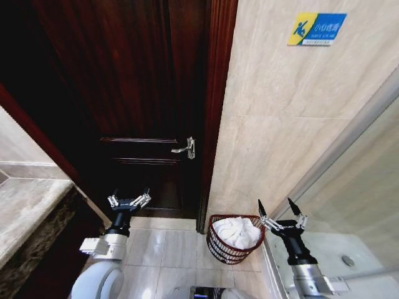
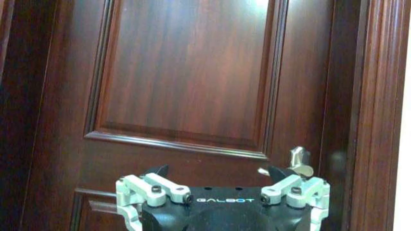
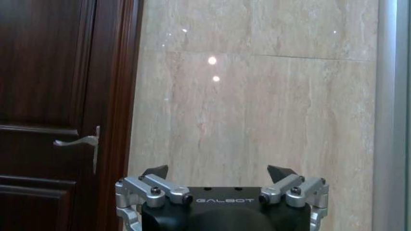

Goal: Discard the used towel into the hamper.

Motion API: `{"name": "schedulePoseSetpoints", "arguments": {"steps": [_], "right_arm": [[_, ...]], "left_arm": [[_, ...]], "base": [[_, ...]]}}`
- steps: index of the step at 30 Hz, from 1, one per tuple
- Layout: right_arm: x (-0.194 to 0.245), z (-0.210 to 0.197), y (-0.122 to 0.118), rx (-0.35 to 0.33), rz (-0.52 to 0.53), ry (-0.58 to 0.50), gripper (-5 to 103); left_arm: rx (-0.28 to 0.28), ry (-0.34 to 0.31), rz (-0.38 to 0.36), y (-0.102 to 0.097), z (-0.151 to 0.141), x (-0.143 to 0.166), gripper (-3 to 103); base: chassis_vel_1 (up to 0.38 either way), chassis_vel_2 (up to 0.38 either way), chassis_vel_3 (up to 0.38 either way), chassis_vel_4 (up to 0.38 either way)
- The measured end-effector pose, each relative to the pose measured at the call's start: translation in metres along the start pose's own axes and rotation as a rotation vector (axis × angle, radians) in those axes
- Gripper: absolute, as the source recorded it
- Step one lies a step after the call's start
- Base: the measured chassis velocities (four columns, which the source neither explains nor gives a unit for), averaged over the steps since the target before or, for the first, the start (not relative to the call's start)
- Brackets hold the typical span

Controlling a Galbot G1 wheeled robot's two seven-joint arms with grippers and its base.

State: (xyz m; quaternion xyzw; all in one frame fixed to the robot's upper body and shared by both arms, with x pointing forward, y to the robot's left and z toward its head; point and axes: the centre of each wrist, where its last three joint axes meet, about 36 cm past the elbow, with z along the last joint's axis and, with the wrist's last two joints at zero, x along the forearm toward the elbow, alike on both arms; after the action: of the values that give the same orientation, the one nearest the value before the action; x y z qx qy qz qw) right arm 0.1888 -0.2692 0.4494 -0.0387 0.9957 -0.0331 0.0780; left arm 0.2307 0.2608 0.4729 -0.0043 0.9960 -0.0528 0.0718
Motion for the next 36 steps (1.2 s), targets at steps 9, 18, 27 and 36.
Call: {"name": "schedulePoseSetpoints", "arguments": {"steps": [9,18,27,36], "right_arm": [[0.0,0.0,0.0,0.0,0.0,0.0,100],[0.0,0.0,0.0,0.0,0.0,0.0,100],[0.0,0.0,0.0,0.0,0.0,0.0,100],[0.0,0.0,0.0,0.0,0.0,0.0,100]], "left_arm": [[0.0,0.0,0.0,0.0,0.0,0.0,100],[0.0,0.0,0.0,0.0,0.0,0.0,100],[0.0,0.0,0.0,0.0,0.0,0.0,100],[0.0,0.0,0.0,0.0,0.0,0.0,100]], "base": [[0.0,0.0,0.0,0.0],[0.0,0.0,0.0,0.0],[0.026,-0.025,-0.02,0.025],[0.155,-0.15,-0.167,0.153]]}}
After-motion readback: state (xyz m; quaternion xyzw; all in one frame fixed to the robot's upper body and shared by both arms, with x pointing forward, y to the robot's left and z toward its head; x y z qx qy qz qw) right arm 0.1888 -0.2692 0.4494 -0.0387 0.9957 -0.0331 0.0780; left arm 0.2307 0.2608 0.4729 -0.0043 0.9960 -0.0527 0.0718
